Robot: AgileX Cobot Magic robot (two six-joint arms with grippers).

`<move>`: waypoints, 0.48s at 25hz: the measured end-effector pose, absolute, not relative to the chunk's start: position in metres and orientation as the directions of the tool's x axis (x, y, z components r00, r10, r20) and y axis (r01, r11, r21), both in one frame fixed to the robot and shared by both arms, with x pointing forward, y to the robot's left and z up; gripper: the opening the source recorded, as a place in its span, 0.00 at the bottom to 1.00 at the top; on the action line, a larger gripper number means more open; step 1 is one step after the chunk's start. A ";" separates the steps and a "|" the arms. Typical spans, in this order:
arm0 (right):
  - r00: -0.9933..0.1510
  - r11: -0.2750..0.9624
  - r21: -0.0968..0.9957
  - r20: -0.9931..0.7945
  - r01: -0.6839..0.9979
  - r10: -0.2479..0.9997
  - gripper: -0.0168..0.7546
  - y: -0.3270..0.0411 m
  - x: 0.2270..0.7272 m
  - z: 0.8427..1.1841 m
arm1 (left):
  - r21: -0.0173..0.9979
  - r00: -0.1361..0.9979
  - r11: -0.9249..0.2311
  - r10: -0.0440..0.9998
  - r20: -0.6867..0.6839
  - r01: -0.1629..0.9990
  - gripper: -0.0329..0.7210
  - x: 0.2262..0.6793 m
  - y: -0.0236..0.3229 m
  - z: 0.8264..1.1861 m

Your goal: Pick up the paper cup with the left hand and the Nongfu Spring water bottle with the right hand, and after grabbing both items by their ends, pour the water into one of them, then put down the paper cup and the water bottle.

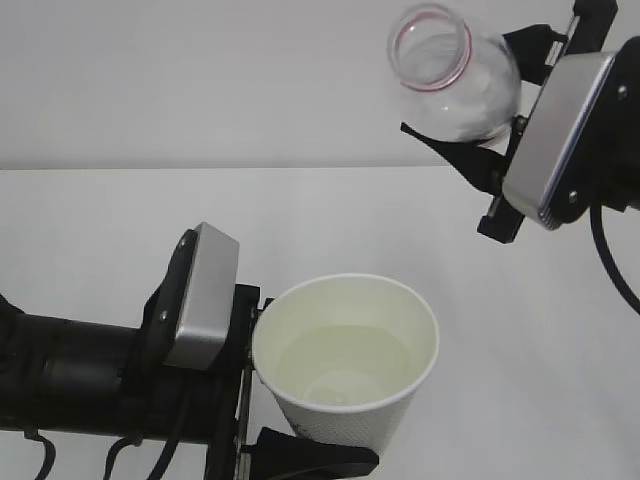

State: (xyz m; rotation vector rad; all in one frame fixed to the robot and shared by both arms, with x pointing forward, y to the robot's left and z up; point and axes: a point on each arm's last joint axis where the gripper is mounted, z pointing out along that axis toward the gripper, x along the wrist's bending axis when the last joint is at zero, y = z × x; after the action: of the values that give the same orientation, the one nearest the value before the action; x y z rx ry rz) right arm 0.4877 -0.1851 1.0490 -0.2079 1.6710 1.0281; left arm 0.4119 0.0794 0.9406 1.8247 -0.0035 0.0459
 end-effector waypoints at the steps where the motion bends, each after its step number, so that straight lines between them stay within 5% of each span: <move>1: -0.387 0.600 0.533 -0.846 -0.597 0.366 0.60 -0.185 0.488 1.049 | 0.967 0.999 -0.252 0.022 0.033 -0.027 0.76 0.412 0.079 0.941; 12: -0.524 0.489 0.728 -0.686 -0.481 0.505 0.60 -0.185 0.488 1.049 | 0.967 0.999 -0.252 0.022 0.033 -0.027 0.76 0.412 0.079 0.941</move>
State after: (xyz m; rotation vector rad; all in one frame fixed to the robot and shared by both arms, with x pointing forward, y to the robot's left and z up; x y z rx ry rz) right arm 0.4877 -0.1851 1.0490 0.0210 1.7308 1.2288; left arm 0.4119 0.0794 0.9406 1.8247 -0.0035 0.0459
